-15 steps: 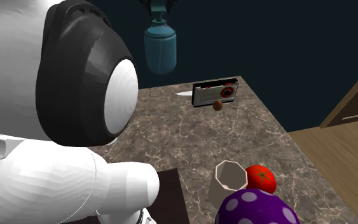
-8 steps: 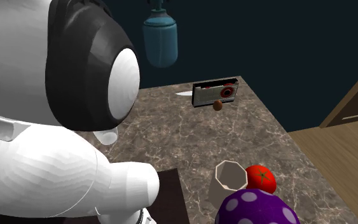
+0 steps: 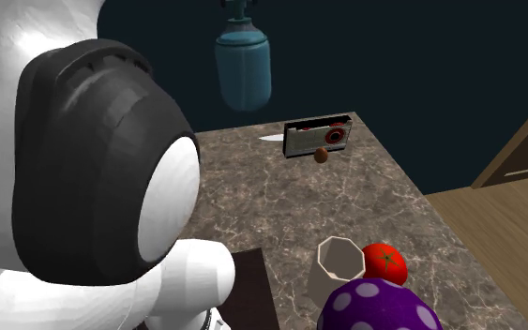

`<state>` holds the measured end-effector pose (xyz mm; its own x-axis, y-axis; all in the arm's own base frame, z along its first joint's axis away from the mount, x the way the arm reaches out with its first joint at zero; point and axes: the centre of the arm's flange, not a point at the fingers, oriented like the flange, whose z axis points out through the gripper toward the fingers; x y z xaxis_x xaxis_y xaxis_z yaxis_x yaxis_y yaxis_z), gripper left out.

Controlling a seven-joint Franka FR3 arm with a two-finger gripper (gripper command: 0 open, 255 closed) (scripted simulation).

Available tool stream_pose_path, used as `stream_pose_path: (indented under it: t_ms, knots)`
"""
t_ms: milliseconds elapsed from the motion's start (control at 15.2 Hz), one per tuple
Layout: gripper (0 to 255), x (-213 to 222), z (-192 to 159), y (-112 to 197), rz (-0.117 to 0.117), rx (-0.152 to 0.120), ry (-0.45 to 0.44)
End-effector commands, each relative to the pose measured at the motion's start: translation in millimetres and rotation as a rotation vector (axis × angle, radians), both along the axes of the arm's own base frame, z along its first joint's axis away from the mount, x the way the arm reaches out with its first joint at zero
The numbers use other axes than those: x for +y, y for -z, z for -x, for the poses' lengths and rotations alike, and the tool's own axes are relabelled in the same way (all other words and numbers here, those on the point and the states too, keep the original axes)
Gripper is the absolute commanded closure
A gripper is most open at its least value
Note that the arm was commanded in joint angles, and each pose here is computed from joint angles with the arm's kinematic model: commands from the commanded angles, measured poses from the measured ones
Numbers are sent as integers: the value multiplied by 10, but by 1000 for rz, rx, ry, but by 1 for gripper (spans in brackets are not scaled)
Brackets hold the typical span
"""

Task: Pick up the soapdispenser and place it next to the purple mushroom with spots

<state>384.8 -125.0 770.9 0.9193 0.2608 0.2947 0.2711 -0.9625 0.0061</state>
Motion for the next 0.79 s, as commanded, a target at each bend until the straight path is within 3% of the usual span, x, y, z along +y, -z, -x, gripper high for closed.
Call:
stream_pose_path:
  t_ms: [0, 726]
  knots:
    - [255, -73, 246, -16, 0, 0, 0]
    - [255, -483, 1638, -19, 0, 0, 0]
